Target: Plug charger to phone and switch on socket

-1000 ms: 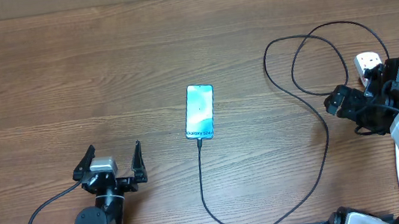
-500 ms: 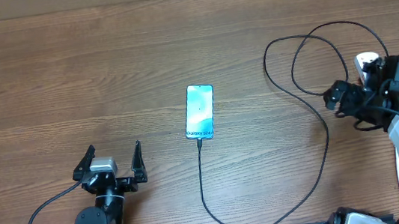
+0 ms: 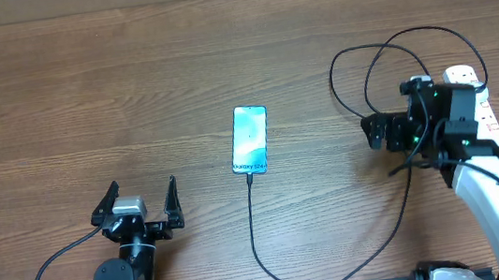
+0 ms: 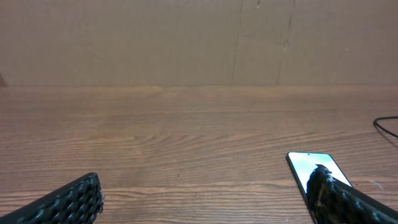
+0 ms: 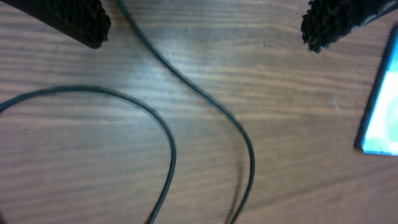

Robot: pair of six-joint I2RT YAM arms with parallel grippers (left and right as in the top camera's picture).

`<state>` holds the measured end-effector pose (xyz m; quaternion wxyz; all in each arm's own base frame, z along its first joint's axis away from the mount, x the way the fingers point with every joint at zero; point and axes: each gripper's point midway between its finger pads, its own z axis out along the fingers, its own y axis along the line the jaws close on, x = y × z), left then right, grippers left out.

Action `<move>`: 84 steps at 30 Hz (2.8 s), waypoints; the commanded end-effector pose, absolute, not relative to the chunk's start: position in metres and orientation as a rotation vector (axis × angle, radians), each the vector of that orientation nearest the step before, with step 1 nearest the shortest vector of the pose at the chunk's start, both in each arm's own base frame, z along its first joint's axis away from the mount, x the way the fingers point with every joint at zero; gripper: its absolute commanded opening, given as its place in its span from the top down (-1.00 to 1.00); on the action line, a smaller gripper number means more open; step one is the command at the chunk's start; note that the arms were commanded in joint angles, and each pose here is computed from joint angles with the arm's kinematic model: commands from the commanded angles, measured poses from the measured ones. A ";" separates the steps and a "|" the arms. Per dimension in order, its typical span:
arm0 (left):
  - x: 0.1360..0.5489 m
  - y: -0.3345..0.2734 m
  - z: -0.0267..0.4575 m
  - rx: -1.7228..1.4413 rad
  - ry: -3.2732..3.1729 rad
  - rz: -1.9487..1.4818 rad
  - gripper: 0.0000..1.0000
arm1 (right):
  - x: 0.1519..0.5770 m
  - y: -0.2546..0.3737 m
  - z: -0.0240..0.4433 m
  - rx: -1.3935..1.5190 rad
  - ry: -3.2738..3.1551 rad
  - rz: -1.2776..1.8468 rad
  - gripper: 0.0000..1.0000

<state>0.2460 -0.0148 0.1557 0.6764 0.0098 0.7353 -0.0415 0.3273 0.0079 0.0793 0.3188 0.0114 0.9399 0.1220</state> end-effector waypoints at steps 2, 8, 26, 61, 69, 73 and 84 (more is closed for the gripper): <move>0.246 -0.016 0.157 0.045 1.645 -0.079 -0.99 | 0.319 0.012 0.075 -0.006 2.422 0.316 -1.00; 0.246 -0.016 0.157 0.045 1.645 -0.079 -0.99 | 0.307 0.013 0.067 -0.025 2.414 0.303 -1.00; 0.246 -0.016 0.157 0.045 1.645 -0.079 -0.99 | 0.296 0.015 0.045 -0.027 2.408 0.306 -1.00; 0.246 -0.016 0.157 0.045 1.645 -0.079 -1.00 | 0.271 0.029 0.045 -0.122 2.110 0.310 -1.00; 0.246 -0.016 0.157 0.045 1.645 -0.079 -0.99 | 0.268 0.030 0.055 -0.138 2.040 0.292 -1.00; 0.246 -0.016 0.157 0.045 1.645 -0.079 -0.99 | 0.267 0.030 0.057 -0.139 2.036 0.291 -1.00; 0.246 -0.016 0.157 0.045 1.645 -0.079 -1.00 | 0.258 0.030 0.050 -0.126 2.079 0.292 -1.00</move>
